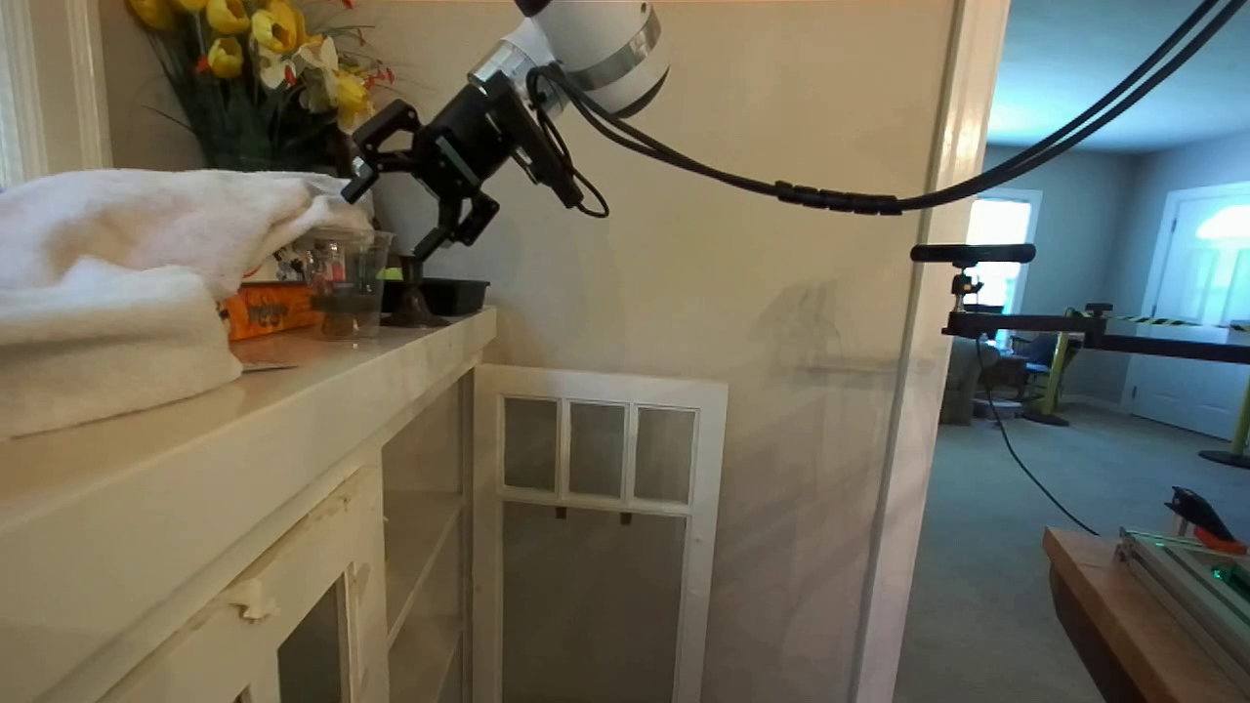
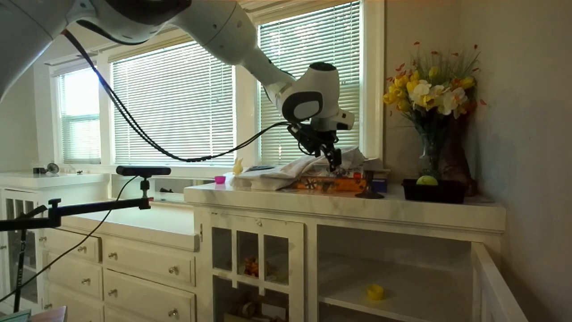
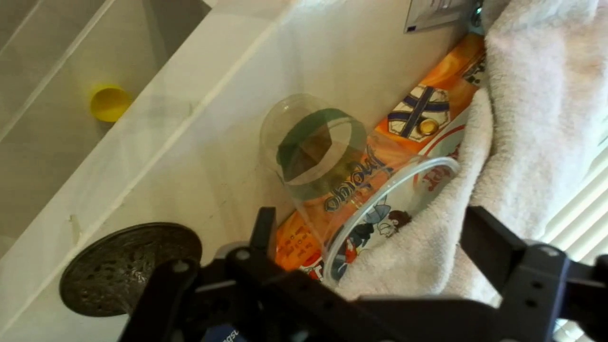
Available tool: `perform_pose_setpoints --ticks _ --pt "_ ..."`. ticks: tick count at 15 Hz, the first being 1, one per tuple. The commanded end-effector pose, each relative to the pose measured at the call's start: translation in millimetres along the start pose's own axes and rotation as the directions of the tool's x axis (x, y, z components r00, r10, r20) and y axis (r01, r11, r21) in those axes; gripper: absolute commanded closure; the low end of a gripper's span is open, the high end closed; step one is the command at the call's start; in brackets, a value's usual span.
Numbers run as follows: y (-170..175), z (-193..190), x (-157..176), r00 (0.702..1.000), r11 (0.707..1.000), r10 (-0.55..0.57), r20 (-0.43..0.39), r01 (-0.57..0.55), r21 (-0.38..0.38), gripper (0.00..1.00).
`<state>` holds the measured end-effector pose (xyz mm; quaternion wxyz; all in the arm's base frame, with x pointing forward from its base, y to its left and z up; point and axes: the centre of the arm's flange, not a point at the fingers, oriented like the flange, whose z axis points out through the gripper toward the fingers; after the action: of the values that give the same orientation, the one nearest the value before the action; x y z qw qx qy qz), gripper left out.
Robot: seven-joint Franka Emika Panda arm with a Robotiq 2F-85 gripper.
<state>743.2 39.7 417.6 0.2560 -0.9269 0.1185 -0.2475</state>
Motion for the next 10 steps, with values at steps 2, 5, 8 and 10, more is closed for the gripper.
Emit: perform_pose_setpoints --ticks 2,5,8,10 --pt "3.1 13.2 16.0 1.000 0.999 0.017 0.022 -0.018 0.036 0.00" --pt "6.4 17.7 18.1 0.999 0.999 0.025 0.025 -0.026 0.036 0.21" --pt "8.9 21.3 19.0 0.999 0.999 0.029 0.028 -0.030 0.036 0.46" --pt "9.7 23.2 19.8 0.999 0.999 0.029 0.028 -0.030 0.037 0.61"
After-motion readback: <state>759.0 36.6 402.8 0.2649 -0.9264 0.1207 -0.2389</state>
